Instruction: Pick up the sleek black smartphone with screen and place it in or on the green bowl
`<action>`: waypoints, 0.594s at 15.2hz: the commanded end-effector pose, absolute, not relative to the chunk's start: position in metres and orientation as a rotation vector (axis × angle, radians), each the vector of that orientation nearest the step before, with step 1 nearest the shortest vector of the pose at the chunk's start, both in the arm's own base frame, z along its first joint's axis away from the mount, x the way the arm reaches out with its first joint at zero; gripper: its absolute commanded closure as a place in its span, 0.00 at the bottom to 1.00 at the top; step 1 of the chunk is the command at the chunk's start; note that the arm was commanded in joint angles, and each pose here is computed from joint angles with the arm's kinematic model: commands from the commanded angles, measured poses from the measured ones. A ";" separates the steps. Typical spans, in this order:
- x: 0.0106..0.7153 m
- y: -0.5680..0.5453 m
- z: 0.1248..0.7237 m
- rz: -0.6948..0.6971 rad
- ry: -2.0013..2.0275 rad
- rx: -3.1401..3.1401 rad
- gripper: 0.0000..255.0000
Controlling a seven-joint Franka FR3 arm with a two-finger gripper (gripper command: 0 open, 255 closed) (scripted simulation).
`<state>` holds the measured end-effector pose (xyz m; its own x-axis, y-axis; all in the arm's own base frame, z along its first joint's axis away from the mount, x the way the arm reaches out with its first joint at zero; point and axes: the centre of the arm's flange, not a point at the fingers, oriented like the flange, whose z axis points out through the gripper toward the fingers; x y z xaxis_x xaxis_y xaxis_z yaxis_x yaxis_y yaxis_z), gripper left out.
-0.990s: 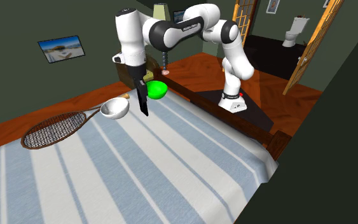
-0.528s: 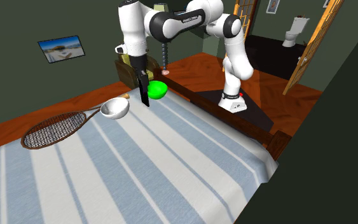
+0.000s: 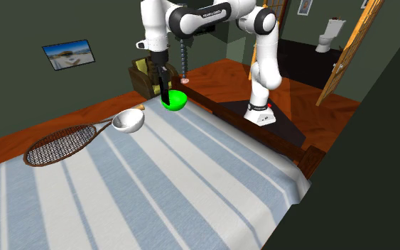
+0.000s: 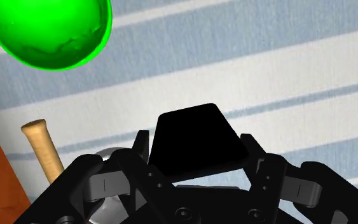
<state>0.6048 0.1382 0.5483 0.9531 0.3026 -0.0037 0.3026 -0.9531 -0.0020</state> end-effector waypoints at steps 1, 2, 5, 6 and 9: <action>0.598 0.110 0.553 0.007 -0.482 -3.102 1.00; 0.595 0.097 0.555 0.007 -0.482 -3.102 1.00; 0.588 0.058 0.559 0.007 -0.482 -3.102 1.00; 0.585 0.045 0.560 0.007 -0.482 -3.102 1.00; 0.578 0.007 0.565 0.007 -0.482 -3.102 1.00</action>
